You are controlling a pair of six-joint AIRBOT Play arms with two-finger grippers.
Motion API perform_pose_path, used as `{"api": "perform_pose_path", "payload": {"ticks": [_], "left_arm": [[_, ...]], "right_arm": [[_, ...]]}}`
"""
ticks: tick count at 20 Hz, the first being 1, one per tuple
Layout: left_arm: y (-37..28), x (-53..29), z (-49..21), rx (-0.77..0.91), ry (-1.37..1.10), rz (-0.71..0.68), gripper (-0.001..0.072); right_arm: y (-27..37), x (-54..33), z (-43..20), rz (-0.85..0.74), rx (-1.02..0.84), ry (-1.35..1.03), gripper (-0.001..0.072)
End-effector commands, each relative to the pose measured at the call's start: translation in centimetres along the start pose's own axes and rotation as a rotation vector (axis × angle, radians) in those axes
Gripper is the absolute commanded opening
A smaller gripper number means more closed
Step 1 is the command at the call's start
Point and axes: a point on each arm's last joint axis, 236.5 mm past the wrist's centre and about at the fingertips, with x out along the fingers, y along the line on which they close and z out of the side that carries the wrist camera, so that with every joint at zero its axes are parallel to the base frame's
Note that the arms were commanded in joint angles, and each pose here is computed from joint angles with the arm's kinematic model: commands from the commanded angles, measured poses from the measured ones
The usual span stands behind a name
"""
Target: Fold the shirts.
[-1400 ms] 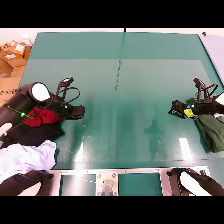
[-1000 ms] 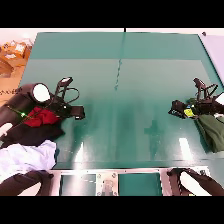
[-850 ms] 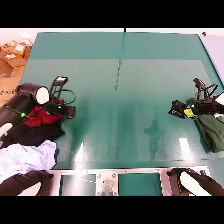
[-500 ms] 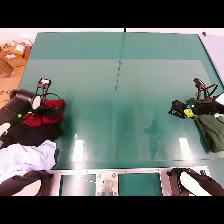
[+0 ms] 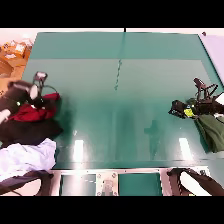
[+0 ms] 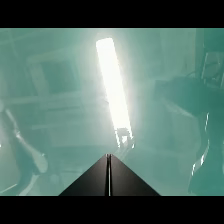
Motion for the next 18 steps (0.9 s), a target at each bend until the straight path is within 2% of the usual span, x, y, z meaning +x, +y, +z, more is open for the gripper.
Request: {"api": "perform_pose_path", "payload": {"ticks": [1,4,7,12,13,14,15,18], "left_arm": [[-2.1,-7.8,5.8,0.01,-0.106,-0.117,0.0023],[-8.1,-17.8,11.0,0.102,-0.315,-0.243,0.0023],[-17.1,-25.1,11.3,0.267,-0.466,-0.388,0.0023],[-31.2,-26.3,6.0,0.447,-0.406,-0.668,0.0026],[-33.3,-25.1,4.7,0.464,-0.351,-0.715,0.0168],[-34.5,-23.7,3.8,0.473,-0.29,-0.737,0.0475],[-34.7,-21.8,3.0,0.478,-0.222,-0.724,0.057],[-30.8,-18.0,2.7,0.479,-0.089,-0.628,0.0575]], "right_arm": [[0.0,0.0,-0.2,0.001,0.001,0.008,0.002],[1.0,0.0,-0.2,0.043,0.022,0.008,0.0022],[2.3,0.0,-0.1,0.099,0.047,0.009,0.0022],[1.8,-0.7,0.9,0.1,0.072,-0.021,0.0021],[1.4,-1.0,1.3,0.098,0.084,-0.035,0.007],[1.0,-1.5,1.9,0.096,0.1,-0.053,0.0226],[0.4,-2.0,2.5,0.092,0.116,-0.071,0.0339],[-1.7,-3.0,3.6,0.077,0.181,-0.111,0.0436]]}}
